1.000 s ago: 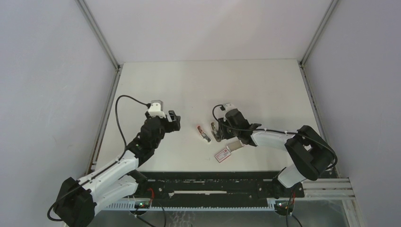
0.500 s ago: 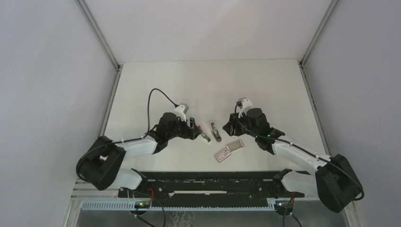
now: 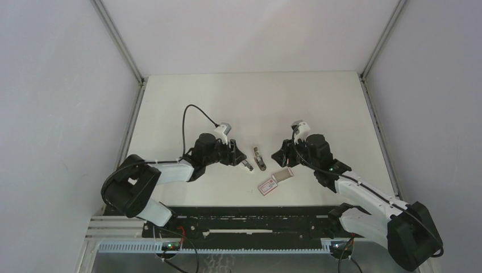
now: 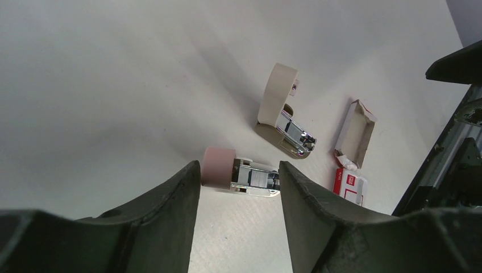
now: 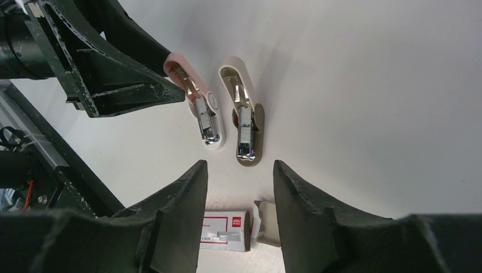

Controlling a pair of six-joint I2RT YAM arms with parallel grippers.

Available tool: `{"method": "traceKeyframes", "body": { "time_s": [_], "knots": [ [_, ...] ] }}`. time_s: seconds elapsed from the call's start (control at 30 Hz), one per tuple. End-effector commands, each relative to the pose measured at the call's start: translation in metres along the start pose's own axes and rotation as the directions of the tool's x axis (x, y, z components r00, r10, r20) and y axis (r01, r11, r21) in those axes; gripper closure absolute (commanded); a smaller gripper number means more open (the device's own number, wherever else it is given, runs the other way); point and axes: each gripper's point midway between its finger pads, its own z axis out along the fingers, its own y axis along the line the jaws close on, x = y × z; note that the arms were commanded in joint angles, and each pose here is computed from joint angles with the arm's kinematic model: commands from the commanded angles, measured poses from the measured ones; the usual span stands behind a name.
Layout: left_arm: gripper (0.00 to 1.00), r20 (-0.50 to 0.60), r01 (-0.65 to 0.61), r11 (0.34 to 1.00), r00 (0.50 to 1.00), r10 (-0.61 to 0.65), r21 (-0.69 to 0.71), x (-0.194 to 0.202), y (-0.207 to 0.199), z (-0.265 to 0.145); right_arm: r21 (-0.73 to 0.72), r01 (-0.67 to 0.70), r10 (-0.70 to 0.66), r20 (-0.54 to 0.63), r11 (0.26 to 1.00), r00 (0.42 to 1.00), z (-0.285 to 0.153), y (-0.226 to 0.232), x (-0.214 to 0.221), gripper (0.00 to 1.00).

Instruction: Load the staples into the stapler

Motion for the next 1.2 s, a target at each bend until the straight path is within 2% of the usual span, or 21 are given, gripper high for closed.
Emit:
{"method": "traceKeyframes", "body": {
  "time_s": [0.0, 0.47, 0.63, 0.83, 1.17],
  "knots": [
    [0.44, 0.090, -0.042, 0.998, 0.995, 0.037, 0.048, -0.033, -0.017, 0.004, -0.033, 0.011, -0.010, 0.029, 0.999, 1.000, 0.001, 0.005, -0.008, 0.55],
    [0.76, 0.090, -0.067, 0.997, 0.994, 0.062, 0.044, -0.032, -0.020, 0.005, 0.001, -0.002, 0.002, 0.085, 1.000, 0.996, -0.004, -0.006, -0.013, 0.45],
    [0.82, 0.084, -0.187, 0.978, 0.977, 0.195, -0.095, -0.029, -0.014, 0.001, -0.012, 0.003, -0.002, 0.083, 1.000, 0.997, -0.005, -0.005, -0.013, 0.45],
    [0.84, 0.039, -0.346, 0.873, 0.923, 0.382, -0.344, -0.028, -0.002, -0.012, -0.013, 0.006, -0.005, 0.079, 1.000, 0.997, -0.006, -0.005, -0.012, 0.45],
    [0.87, -0.135, -0.552, 0.678, 0.813, 0.566, -0.485, -0.014, -0.016, -0.004, 0.007, 0.014, -0.015, 0.098, 1.000, 0.995, -0.012, -0.008, -0.015, 0.45]
  ]
}}
